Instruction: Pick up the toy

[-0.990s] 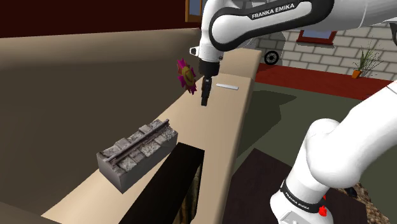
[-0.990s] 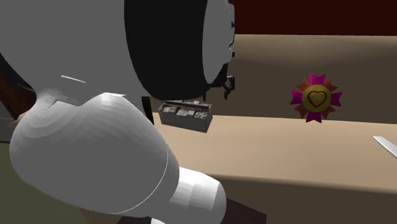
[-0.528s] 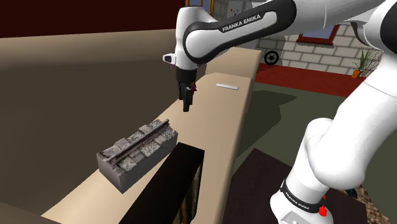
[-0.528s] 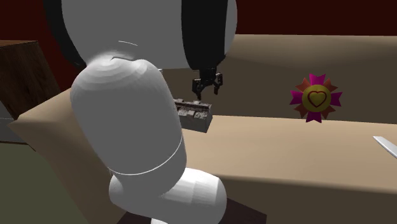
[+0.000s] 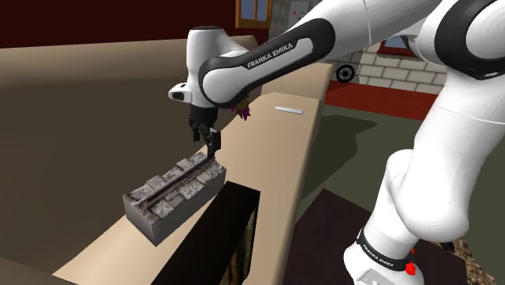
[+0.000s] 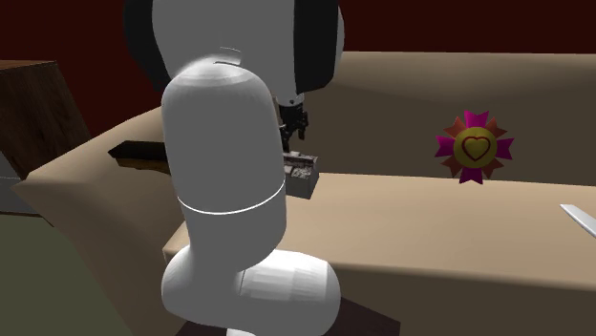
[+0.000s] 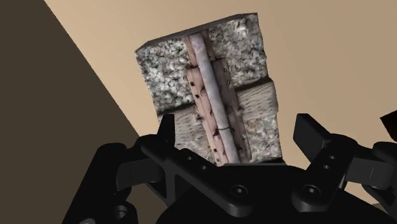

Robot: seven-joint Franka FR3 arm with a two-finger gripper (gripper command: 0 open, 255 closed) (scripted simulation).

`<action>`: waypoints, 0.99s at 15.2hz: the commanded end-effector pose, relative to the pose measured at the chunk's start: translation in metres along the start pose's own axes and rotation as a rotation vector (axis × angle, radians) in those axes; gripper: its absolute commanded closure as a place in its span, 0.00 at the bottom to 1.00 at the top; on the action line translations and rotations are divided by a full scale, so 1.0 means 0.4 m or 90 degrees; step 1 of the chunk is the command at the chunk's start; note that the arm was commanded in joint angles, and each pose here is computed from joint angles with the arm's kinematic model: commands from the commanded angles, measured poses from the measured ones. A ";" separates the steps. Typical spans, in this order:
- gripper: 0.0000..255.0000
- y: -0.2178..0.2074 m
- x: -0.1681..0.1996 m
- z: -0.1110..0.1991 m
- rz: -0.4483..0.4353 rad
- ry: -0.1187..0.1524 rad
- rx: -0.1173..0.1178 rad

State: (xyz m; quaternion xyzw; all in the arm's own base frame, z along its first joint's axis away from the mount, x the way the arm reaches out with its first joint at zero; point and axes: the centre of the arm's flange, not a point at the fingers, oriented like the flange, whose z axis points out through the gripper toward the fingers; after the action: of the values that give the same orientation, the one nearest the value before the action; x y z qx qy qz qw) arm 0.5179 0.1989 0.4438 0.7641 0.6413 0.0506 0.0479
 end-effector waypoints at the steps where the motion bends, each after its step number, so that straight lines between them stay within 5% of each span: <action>1: 0.00 -0.006 0.064 0.020 -0.070 0.003 -0.010; 5: 0.00 -0.030 0.165 0.061 -0.184 0.006 -0.027; 14: 0.00 -0.043 0.163 0.160 -0.184 0.006 -0.027; 15: 1.00 -0.041 0.161 0.161 -0.184 0.006 -0.027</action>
State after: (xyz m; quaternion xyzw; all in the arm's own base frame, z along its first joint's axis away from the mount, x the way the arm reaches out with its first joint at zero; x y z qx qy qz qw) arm 0.5215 0.2649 0.3800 0.6624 0.7437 0.0599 0.0675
